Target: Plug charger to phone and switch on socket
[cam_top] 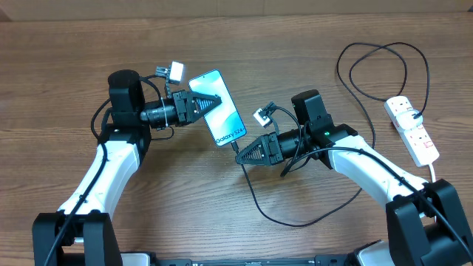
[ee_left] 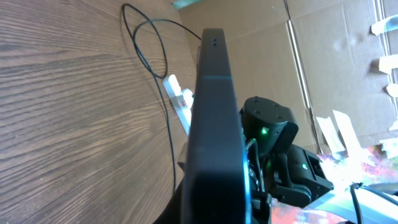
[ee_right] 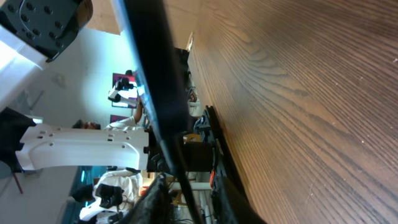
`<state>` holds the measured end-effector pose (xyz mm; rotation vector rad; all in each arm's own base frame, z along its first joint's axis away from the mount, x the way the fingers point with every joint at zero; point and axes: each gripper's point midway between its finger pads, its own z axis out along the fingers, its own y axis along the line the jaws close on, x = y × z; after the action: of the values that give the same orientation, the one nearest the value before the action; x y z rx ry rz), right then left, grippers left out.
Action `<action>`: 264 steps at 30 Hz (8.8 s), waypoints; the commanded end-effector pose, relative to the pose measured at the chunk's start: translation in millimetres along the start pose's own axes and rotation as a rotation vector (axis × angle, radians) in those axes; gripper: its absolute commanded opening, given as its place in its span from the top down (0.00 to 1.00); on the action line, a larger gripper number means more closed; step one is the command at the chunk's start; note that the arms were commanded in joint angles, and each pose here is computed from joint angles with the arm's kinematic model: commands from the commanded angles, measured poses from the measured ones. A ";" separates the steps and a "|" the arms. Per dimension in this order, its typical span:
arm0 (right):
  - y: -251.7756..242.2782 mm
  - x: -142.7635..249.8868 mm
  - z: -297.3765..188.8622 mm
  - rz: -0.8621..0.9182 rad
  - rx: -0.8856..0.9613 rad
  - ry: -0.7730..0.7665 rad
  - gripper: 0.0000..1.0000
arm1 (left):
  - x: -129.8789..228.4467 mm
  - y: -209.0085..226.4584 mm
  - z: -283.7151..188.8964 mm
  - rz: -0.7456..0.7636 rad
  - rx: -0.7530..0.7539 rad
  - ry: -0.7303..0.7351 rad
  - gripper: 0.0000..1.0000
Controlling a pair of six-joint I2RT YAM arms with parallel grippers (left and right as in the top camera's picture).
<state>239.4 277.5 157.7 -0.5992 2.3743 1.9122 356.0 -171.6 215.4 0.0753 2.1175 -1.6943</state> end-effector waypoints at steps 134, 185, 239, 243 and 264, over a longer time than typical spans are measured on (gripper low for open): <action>-76.7 7.6 -149.7 0.244 0.750 -0.344 0.00 | 81.4 -21.0 20.3 -0.290 0.097 0.315 0.96; -1.8 12.6 -23.7 0.071 0.345 -0.160 0.48 | 36.6 -33.0 36.8 0.014 0.307 0.349 0.96; 14.4 23.1 -3.6 -0.097 0.363 -0.153 0.52 | 36.5 -25.1 44.2 0.051 0.304 0.319 0.96; 15.8 20.0 -3.4 -0.091 0.357 -0.165 0.66 | 36.6 -25.1 44.2 0.051 0.304 0.320 0.96; 15.7 12.7 -5.0 -0.114 0.370 -0.193 0.96 | 44.6 -27.6 41.3 0.068 0.324 0.366 0.96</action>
<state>221.7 272.0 173.4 -0.4882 2.4227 1.3852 323.3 -227.3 211.7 0.5132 2.0467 -2.0945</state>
